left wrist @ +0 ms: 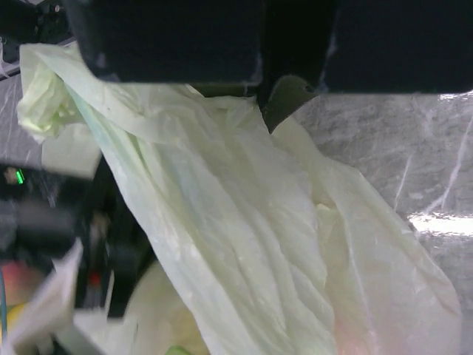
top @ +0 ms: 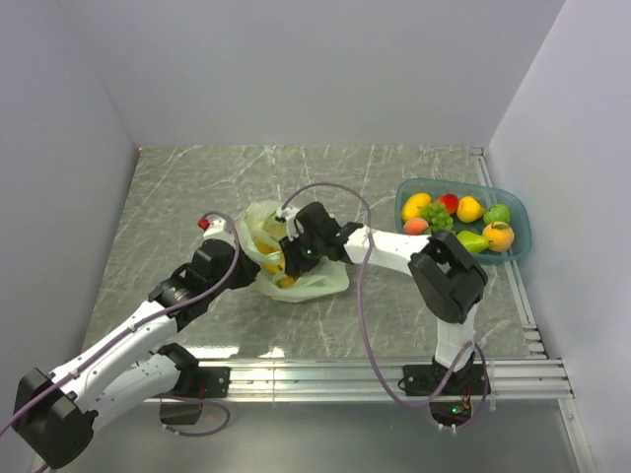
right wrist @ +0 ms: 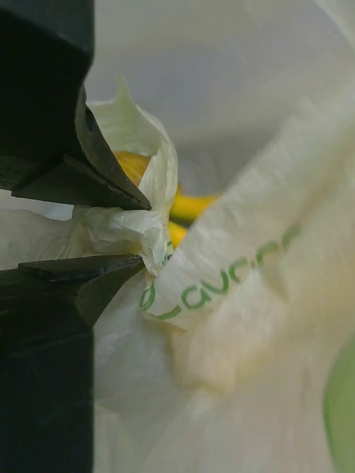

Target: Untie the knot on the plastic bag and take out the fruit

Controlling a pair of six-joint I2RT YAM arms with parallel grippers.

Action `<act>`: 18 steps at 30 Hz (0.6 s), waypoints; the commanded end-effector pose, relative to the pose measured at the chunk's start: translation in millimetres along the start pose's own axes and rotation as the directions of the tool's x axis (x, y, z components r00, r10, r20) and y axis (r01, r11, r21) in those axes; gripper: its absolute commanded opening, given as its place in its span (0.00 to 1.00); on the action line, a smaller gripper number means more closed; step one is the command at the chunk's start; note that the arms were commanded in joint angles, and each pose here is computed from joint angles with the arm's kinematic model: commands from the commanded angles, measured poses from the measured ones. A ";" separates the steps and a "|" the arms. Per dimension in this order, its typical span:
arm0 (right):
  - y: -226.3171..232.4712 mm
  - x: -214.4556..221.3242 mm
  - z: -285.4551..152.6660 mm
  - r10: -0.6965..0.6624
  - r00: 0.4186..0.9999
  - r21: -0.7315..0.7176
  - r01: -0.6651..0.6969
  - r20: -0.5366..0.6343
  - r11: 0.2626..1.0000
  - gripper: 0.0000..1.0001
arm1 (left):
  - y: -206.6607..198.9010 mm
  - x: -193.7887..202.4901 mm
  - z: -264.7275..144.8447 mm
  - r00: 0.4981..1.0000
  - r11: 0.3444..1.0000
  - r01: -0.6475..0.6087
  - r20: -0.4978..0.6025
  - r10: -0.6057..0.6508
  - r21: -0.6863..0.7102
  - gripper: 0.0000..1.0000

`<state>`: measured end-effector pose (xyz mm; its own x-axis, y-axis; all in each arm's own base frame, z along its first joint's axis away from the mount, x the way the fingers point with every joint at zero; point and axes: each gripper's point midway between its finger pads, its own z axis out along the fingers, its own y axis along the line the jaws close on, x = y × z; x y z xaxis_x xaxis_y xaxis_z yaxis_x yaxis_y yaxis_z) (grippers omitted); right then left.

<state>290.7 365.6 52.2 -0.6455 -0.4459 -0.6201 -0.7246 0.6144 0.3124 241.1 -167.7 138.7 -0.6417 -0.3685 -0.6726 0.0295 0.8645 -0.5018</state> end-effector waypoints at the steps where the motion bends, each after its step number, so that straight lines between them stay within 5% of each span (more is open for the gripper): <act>1: 41.6 -28.8 -35.4 0.036 0.993 -0.095 -0.025 0.111 0.995 0.37 | 4.8 -6.7 -4.5 0.999 1.000 -0.005 0.052 0.006 -0.010 0.01; 10: -34.6 -46.1 -80.9 0.062 0.982 0.261 -0.108 0.178 0.959 0.42 | 16.1 4.1 -12.6 0.997 0.999 0.040 0.061 -0.039 -0.008 0.01; 15: -76.5 -35.2 -100.2 0.130 0.968 0.415 -0.210 0.213 0.885 0.23 | 17.7 10.8 -14.6 0.997 0.999 0.052 0.053 -0.053 0.010 0.01; 18: -100.5 -24.1 -111.2 0.204 0.946 0.477 -0.306 0.253 0.824 0.24 | 19.5 16.9 -13.1 0.998 0.998 0.059 0.035 -0.059 0.013 0.01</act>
<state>342.4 275.9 107.0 -0.6906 -0.2229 -0.6881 -0.4332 0.8893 0.1467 222.3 -149.0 123.9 -0.6141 -0.4170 -0.6701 -0.0052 0.8511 -0.5249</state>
